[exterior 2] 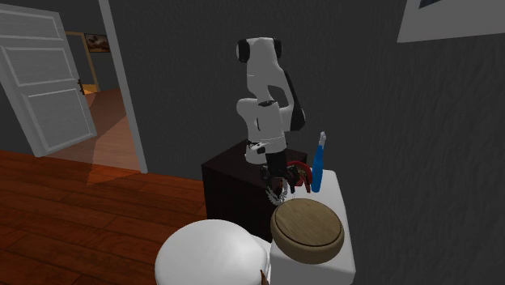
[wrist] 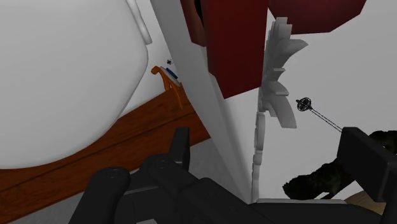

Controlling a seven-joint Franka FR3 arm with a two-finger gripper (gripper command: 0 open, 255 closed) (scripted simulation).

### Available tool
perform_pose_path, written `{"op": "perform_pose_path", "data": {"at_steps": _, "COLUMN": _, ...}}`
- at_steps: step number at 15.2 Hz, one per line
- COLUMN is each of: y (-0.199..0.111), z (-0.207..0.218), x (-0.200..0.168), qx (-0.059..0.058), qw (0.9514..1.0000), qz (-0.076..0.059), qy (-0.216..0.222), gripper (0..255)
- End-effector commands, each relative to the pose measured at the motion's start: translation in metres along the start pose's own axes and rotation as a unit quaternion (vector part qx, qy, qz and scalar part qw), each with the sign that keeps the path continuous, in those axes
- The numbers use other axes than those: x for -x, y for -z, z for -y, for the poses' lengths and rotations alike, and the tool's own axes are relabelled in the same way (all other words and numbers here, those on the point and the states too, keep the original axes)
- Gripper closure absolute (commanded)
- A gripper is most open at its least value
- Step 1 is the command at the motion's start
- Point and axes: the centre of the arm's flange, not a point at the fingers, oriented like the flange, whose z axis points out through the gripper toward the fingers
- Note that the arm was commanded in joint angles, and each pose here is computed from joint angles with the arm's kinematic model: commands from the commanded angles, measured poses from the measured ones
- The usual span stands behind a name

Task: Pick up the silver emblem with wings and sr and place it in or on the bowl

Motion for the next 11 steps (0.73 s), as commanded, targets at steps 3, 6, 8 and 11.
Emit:
{"op": "perform_pose_path", "data": {"at_steps": 3, "y": -0.0006, "z": -0.0001, "x": 0.0002, "qx": 0.0, "qw": 1.0, "qz": 0.0, "qy": 0.0, "gripper": 0}}
{"op": "perform_pose_path", "data": {"at_steps": 6, "y": -0.0005, "z": -0.0002, "x": 0.0002, "qx": 0.0, "qw": 1.0, "qz": 0.0, "qy": 0.0, "gripper": 255}}
{"op": "perform_pose_path", "data": {"at_steps": 8, "y": -0.0005, "z": -0.0002, "x": 0.0002, "qx": 0.0, "qw": 1.0, "qz": 0.0, "qy": 0.0, "gripper": 255}}
{"op": "perform_pose_path", "data": {"at_steps": 11, "y": -0.0005, "z": -0.0002, "x": 0.0002, "qx": 0.0, "qw": 1.0, "qz": 0.0, "qy": 0.0, "gripper": 255}}
